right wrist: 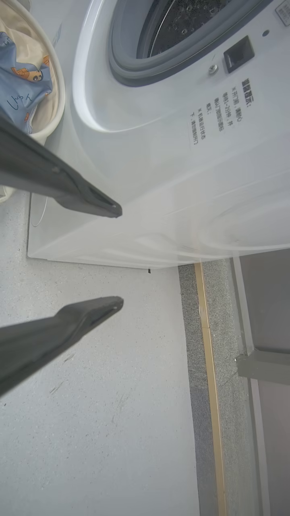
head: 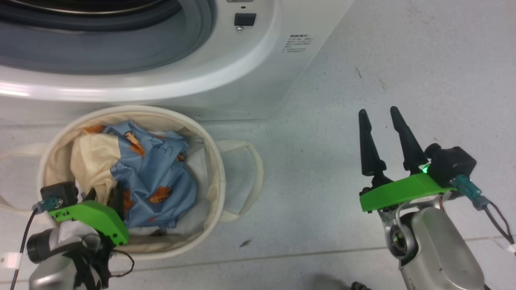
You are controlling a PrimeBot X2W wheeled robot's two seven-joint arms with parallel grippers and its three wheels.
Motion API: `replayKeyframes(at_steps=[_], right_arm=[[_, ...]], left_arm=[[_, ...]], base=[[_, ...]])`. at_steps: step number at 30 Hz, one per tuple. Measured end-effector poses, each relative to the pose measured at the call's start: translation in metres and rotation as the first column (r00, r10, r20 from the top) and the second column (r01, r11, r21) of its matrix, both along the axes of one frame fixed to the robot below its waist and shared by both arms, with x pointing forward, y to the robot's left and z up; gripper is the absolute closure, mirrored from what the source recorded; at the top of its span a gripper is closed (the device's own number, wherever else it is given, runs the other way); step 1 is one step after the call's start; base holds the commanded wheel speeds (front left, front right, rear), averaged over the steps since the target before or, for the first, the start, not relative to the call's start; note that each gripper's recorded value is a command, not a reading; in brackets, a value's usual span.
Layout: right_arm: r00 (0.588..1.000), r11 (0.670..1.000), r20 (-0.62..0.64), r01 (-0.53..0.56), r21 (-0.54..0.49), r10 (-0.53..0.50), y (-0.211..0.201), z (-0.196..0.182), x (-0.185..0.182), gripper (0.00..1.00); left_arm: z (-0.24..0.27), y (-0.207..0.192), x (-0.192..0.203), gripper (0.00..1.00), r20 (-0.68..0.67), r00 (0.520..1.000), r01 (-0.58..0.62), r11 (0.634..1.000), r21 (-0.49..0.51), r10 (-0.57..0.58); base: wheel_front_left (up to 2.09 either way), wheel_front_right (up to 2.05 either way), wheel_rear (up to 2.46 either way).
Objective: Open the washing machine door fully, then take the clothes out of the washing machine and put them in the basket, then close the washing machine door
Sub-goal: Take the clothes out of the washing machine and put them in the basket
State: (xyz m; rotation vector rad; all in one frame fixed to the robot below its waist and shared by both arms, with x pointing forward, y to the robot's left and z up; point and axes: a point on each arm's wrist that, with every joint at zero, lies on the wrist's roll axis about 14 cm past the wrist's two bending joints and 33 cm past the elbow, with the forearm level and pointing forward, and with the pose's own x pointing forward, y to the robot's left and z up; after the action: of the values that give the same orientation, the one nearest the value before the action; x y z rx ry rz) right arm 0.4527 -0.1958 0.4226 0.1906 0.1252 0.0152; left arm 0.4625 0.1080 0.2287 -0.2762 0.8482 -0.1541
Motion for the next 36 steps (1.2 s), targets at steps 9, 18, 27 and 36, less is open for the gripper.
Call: replayKeyframes(at_steps=[9, 18, 27, 36], right_arm=[[0.998, 0.999, 0.046, -0.039, 0.013, 0.039, 0.014, 0.022, -0.004, 0.0], [0.99, 0.995, 0.11, -0.088, 0.045, 0.083, 0.034, 0.051, -0.013, 0.0], [0.983, 0.99, 0.144, -0.127, 0.067, 0.117, 0.05, 0.068, -0.033, 0.0], [0.973, 0.987, 0.187, -0.146, 0.065, 0.132, 0.056, 0.085, -0.049, 0.0]], left_arm=[[0.054, 0.015, 0.029, 0.0, 0.175, 0.984, 0.035, 0.998, 0.047, -0.043], [0.153, 0.049, 0.061, 0.0, 0.461, 0.885, -0.075, 0.997, 0.006, 0.064], [0.231, 0.055, 0.046, 0.0, 0.661, 0.75, -0.064, 0.996, 0.064, 0.006], [0.254, 0.069, 0.001, 0.0, 0.721, 0.693, -0.113, 0.988, 0.107, 0.001]], base=[[0.0, 0.0, 0.0], [0.0, 0.0, 0.0], [0.0, 0.0, 0.0], [0.0, 0.0, 0.0]])
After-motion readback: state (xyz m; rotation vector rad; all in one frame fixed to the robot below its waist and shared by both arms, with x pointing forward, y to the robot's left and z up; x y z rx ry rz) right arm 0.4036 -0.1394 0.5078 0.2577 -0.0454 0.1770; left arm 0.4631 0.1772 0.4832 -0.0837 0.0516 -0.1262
